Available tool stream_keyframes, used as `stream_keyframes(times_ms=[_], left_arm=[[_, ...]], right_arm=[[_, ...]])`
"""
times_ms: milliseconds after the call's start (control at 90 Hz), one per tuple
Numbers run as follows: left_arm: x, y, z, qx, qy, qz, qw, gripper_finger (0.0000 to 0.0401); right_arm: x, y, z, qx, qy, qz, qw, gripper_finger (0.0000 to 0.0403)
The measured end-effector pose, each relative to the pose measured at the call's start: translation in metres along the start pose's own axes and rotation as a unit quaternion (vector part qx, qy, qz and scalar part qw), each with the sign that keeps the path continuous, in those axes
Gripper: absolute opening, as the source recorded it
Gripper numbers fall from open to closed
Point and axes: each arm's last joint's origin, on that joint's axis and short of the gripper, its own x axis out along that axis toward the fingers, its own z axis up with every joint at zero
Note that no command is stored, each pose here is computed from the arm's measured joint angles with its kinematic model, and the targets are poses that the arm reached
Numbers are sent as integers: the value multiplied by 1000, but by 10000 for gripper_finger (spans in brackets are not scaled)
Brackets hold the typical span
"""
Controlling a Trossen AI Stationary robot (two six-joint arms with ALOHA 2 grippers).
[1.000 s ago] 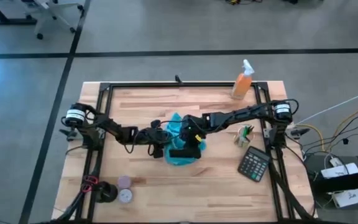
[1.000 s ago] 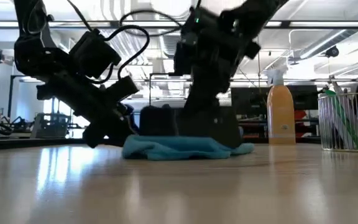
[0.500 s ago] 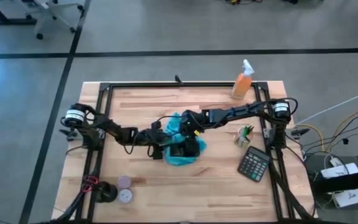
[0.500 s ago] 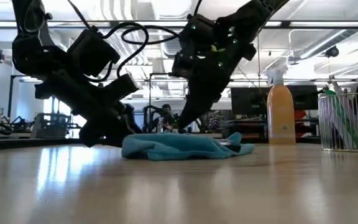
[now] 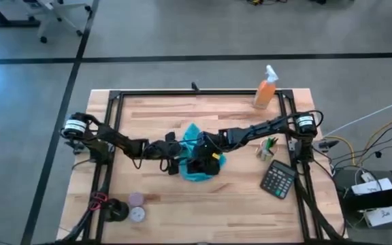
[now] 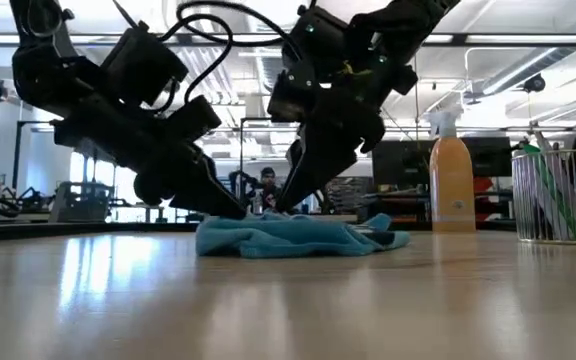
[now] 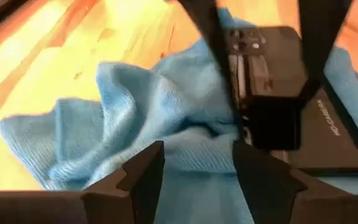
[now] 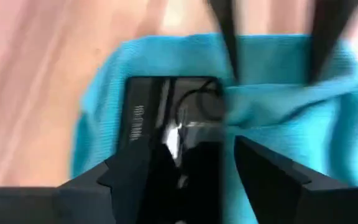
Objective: Apply microfiber cloth
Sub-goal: Wipe the front and back of the black cellphone using the blue microfiber cloth
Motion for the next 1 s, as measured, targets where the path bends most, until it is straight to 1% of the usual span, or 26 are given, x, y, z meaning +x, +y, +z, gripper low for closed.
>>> stream_keyframes(times_ms=[44,133,189,322,478,544,656,711,878,956,1000], left_arm=[[0,-2,-1,-3,5,-2,1000,181],[-1,-6,0,-14,-2,-8,1000,184],[-2,-10,2,-18,-14,-15,1000,185],[-2,-19,8,-29,-56,-32,998,182],[7,-22,-3,-36,-37,-28,998,175],[13,-24,-8,-39,-24,-27,999,172],[21,-25,-13,-49,-18,-26,998,170],[22,-26,-16,-51,-12,-26,998,170],[19,-25,-15,-50,-2,-27,998,176],[14,-24,-14,-40,9,-28,999,178],[11,-23,-12,-34,13,-28,999,177]], right_arm=[[1,0,-1,-12,2,-6,1000,246],[8,0,-5,-13,6,-10,1000,263],[14,1,-10,-11,15,-8,1000,269],[21,3,-12,-9,17,-17,1000,274],[16,3,-7,-3,10,-22,1000,270],[10,0,-4,-5,4,-41,999,268],[-1,-14,-3,-2,15,-99,995,263],[-5,-23,-5,5,18,-118,993,261],[-9,-56,-14,39,24,-139,989,254],[-4,-65,-21,42,34,-144,988,249],[0,-69,-25,47,35,-136,989,245]])
